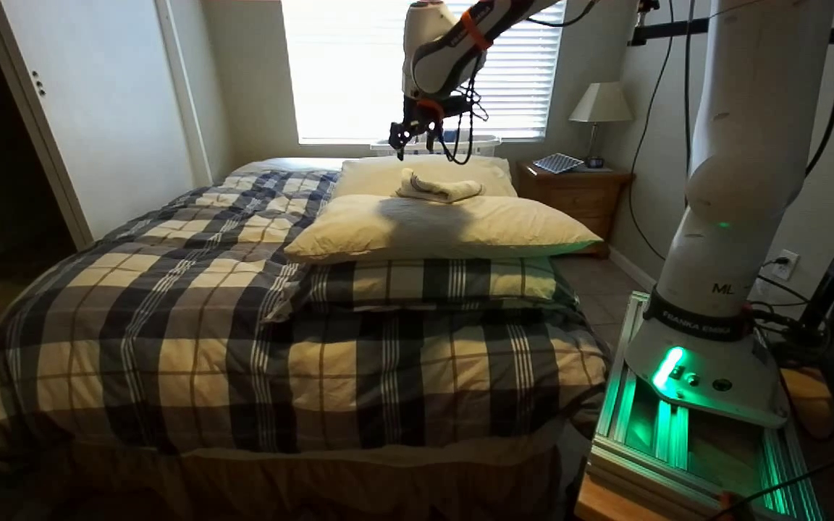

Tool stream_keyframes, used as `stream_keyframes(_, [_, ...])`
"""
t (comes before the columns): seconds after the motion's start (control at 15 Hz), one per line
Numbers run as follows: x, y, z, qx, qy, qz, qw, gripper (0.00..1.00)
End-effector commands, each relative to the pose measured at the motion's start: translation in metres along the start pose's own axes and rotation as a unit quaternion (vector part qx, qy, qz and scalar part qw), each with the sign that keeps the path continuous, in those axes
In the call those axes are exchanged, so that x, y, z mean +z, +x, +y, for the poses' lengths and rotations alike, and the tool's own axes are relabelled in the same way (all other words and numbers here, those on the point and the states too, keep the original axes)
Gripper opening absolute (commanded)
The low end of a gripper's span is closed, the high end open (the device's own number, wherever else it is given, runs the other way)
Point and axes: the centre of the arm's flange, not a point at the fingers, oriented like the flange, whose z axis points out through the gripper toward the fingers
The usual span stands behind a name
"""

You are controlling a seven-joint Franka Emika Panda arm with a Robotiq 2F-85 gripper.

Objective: Unfold the towel

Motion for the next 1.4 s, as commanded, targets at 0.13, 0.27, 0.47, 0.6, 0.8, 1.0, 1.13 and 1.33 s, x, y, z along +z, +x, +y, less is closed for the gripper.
stream_keyframes(0.13, [0.026, 0.038, -0.009, 0.007, 0.008, -0.037, 0.9992, 1.00])
stream_keyframes(0.27, [0.038, 0.042, -0.011, 0.006, 0.013, -0.030, 0.9995, 1.00])
stream_keyframes(0.47, [0.051, 0.045, -0.011, 0.007, 0.020, -0.032, 0.9993, 1.00])
stream_keyframes(0.6, [0.059, 0.047, -0.011, 0.011, 0.023, -0.034, 0.9991, 1.00])
stream_keyframes(0.8, [0.068, 0.049, -0.011, 0.011, 0.023, -0.037, 0.9990, 1.00])
stream_keyframes(1.0, [0.076, 0.050, -0.009, 0.008, 0.014, -0.034, 0.9993, 0.96])
stream_keyframes(1.13, [0.081, 0.050, -0.007, 0.008, 0.010, -0.032, 0.9994, 0.72])
stream_keyframes(1.33, [0.086, 0.049, -0.005, 0.006, 0.008, -0.027, 0.9996, 0.54])
